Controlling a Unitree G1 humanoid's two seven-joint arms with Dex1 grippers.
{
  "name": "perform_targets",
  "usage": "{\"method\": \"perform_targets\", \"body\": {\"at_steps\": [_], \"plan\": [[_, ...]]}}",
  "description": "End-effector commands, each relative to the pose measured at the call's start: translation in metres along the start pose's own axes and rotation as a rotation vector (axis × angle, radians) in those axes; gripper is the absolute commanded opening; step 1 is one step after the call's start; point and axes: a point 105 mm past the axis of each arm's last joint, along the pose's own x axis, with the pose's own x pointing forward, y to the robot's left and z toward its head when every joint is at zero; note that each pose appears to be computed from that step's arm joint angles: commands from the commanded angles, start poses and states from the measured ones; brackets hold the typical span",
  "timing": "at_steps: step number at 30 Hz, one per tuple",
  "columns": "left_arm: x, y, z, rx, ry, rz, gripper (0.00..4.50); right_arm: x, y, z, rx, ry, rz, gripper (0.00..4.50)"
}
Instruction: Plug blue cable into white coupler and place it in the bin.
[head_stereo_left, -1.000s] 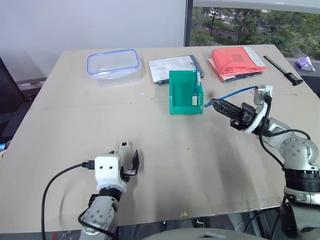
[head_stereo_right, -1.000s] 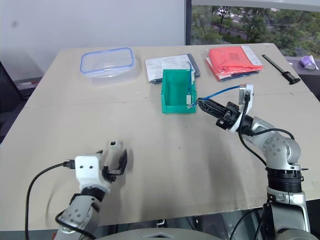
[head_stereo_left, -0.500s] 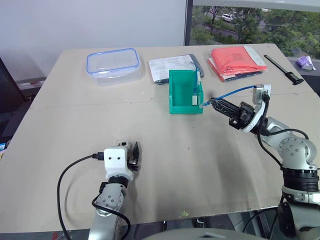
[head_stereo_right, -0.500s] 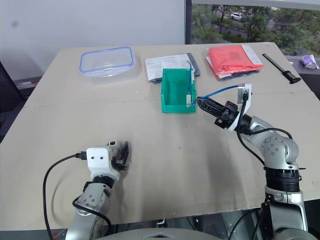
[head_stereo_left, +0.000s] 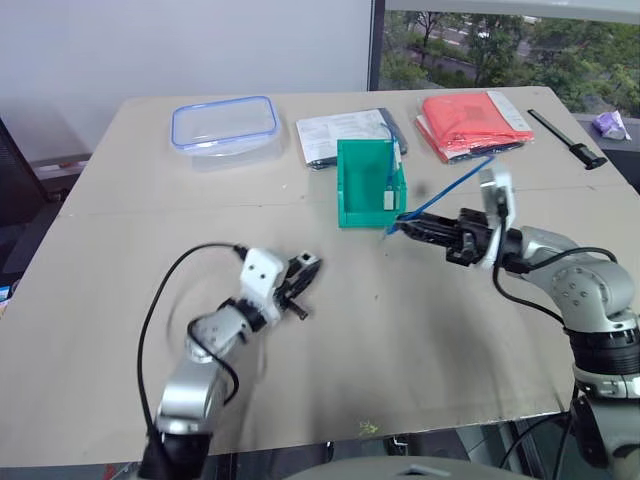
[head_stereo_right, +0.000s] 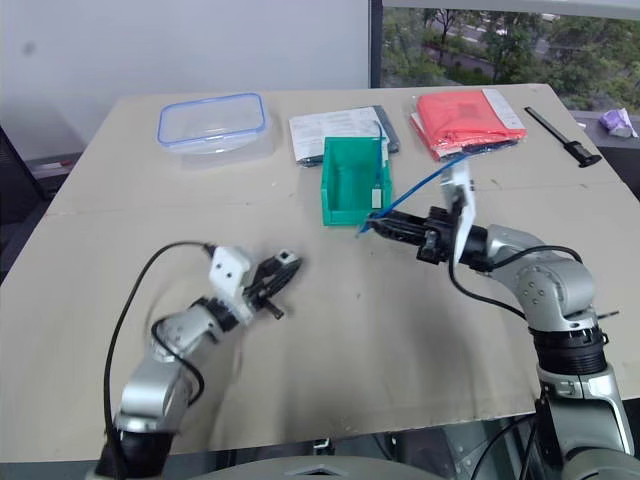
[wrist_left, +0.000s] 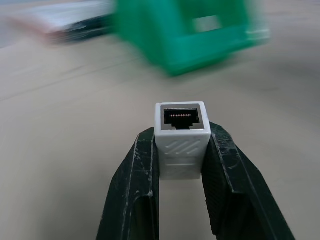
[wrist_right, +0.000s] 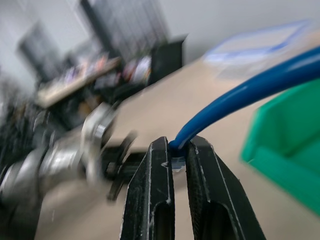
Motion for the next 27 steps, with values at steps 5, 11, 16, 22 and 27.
{"method": "perform_targets", "body": {"at_steps": [5, 11, 16, 22, 27], "plan": [[0.029, -0.015, 0.002, 0.052, 0.058, -0.491, 0.56, 0.015, 0.007, -0.018, -0.239, 0.176, 0.138, 0.00], [0.040, -0.012, -0.002, 0.136, 0.107, -0.641, 0.56, 0.018, -0.001, -0.023, -0.317, 0.210, 0.131, 0.00], [0.042, -0.016, -0.008, 0.190, 0.140, -0.723, 0.56, 0.022, -0.006, -0.029, -0.376, 0.236, 0.121, 0.00], [0.048, -0.014, -0.007, 0.206, 0.136, -0.724, 0.56, 0.022, -0.007, -0.041, -0.387, 0.301, 0.145, 0.00], [0.049, -0.014, -0.008, 0.206, 0.139, -0.725, 0.56, 0.021, -0.003, -0.045, -0.366, 0.310, 0.168, 0.00]]}}
